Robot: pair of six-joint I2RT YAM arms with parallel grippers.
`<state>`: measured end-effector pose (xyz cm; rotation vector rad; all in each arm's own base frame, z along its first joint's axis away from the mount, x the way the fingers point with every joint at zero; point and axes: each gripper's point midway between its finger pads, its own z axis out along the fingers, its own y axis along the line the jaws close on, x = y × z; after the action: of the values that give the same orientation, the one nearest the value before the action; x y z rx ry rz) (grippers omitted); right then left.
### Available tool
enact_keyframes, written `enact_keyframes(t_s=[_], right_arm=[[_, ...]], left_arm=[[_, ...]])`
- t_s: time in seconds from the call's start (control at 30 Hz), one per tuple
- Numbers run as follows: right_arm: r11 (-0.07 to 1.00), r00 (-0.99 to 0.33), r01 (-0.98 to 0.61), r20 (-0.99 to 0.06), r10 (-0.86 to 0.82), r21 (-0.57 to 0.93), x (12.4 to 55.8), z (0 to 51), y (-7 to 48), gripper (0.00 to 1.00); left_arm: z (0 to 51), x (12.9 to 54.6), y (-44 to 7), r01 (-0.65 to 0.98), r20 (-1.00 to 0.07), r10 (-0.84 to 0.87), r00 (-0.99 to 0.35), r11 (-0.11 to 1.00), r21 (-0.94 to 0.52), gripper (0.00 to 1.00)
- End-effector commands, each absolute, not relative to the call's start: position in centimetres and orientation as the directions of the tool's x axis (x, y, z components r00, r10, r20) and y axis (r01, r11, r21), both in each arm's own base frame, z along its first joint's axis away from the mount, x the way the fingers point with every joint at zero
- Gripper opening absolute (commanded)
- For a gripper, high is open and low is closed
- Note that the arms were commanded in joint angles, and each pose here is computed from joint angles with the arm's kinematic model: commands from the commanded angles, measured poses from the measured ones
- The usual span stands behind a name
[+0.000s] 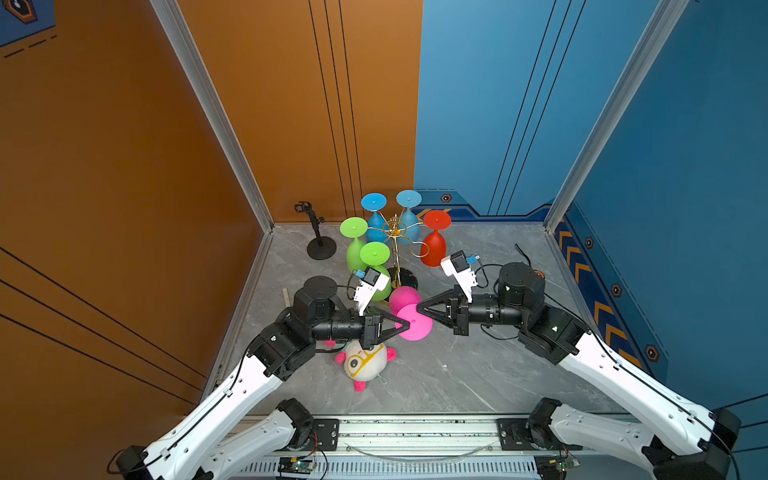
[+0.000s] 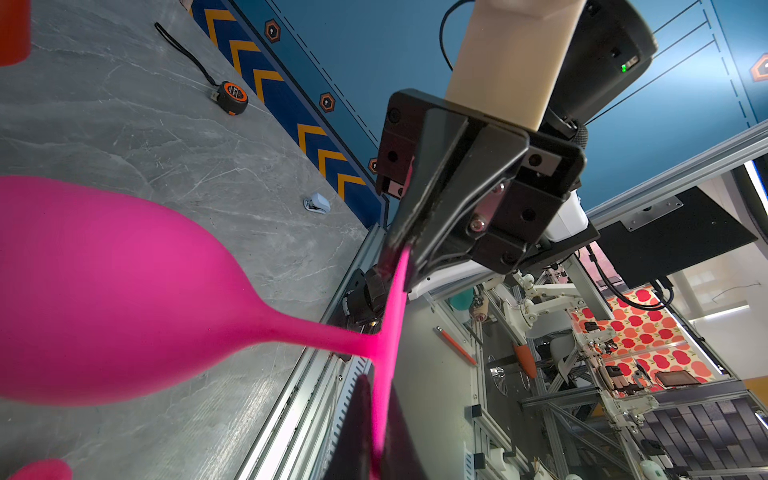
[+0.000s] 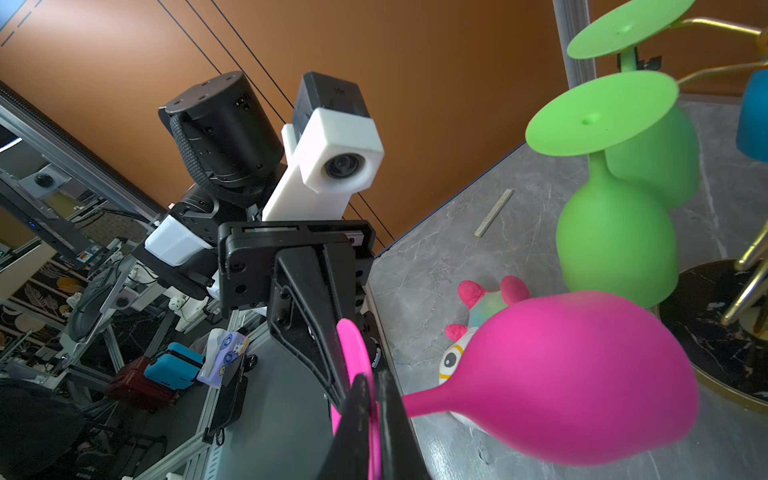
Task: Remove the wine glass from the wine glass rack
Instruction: 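Grasp the magenta glass foot with the left gripper and open the right gripper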
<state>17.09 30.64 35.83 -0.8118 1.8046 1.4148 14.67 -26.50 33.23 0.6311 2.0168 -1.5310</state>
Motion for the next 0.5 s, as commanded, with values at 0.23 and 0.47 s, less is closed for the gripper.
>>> enact_keyframes(t_s=[0.23, 0.47], right_arm=[[0.332, -0.576, -0.774, -0.818, -0.012, 0.54, 17.9, 35.7, 27.0, 0.48], [0.544, -0.651, -0.559, -0.737, 0.181, 0.626, 22.2, 34.3, 20.9, 0.67]], left_arm=[[33.9, 14.2, -27.2, 0.678, -0.682, 0.048, -0.729, 0.188, -0.711, 0.0], [32.1, 13.7, -27.7, 0.708, -0.711, 0.081, -0.699, 0.221, -0.671, 0.0]])
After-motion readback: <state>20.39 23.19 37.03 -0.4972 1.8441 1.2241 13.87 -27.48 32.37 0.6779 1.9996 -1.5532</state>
